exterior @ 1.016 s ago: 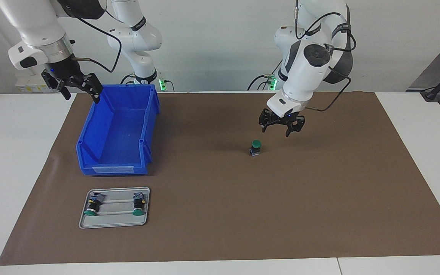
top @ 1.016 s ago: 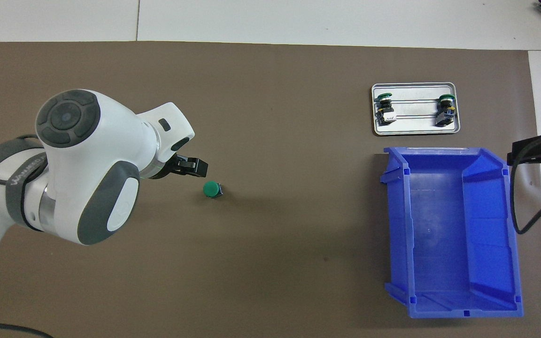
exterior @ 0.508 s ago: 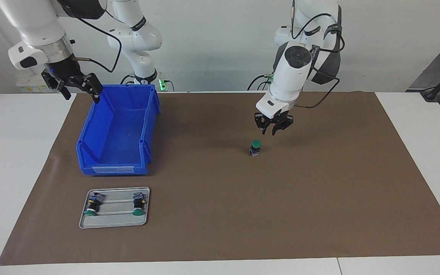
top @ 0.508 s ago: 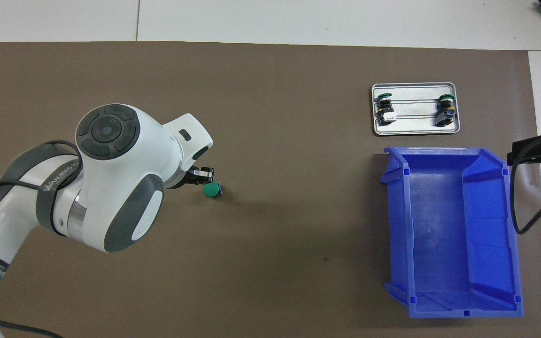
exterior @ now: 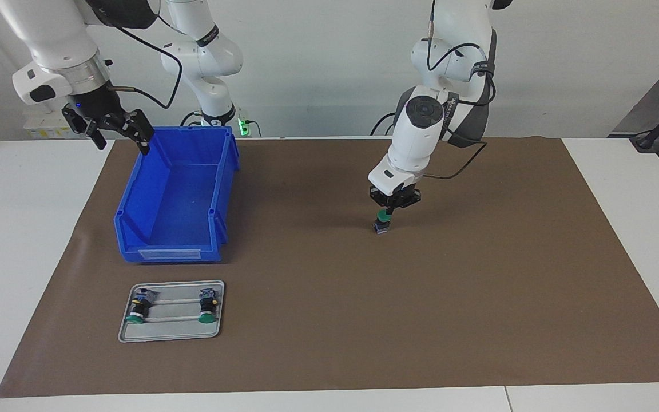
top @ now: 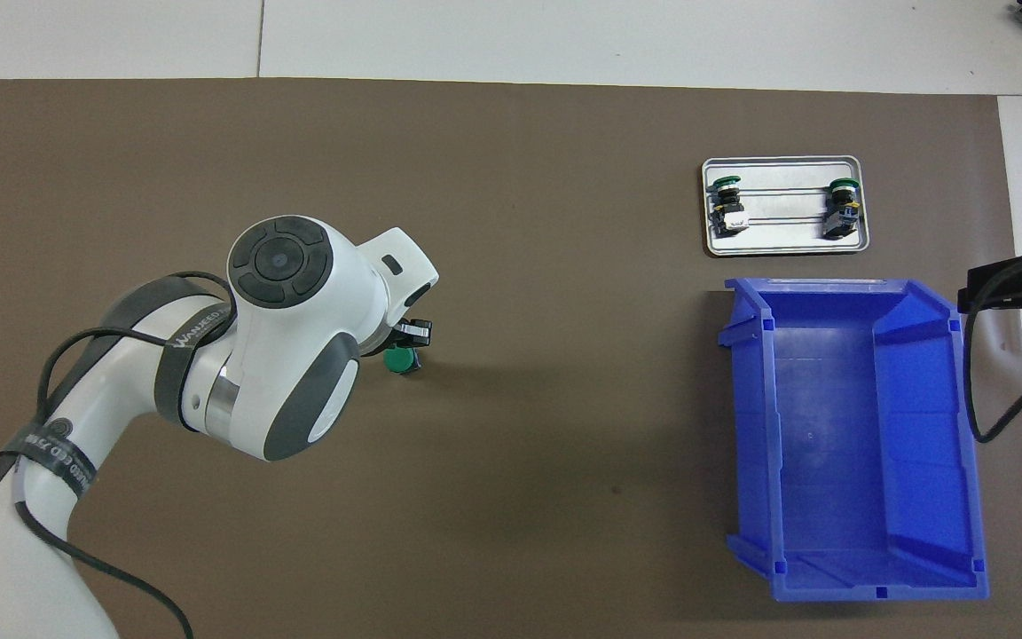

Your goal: Place and press button with both arms

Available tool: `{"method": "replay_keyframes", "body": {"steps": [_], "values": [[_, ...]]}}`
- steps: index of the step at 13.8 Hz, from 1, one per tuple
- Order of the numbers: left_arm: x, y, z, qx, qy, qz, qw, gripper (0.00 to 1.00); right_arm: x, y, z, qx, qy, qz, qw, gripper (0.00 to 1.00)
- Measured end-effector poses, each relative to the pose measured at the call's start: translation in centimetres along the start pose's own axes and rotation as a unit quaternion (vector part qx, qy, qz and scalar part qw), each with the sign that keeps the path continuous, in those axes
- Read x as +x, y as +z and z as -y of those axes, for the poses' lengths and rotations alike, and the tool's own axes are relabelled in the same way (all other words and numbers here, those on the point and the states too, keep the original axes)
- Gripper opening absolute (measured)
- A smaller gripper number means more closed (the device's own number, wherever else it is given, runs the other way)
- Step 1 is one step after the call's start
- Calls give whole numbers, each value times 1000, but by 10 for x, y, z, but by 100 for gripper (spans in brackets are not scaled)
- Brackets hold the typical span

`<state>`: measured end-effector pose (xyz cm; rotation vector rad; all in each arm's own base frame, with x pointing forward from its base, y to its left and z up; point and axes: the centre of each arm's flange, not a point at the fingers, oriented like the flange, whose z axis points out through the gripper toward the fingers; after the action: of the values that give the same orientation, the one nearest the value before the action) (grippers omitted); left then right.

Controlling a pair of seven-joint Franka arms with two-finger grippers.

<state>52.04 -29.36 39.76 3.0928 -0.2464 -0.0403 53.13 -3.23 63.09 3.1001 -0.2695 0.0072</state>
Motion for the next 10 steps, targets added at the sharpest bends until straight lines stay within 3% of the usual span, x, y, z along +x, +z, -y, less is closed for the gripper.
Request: {"method": "replay_keyframes", "body": {"steps": [10], "values": [[-15,27,-12,6,-14,13,1000,1,0,0,0,0,0,0,1000,100]]}}
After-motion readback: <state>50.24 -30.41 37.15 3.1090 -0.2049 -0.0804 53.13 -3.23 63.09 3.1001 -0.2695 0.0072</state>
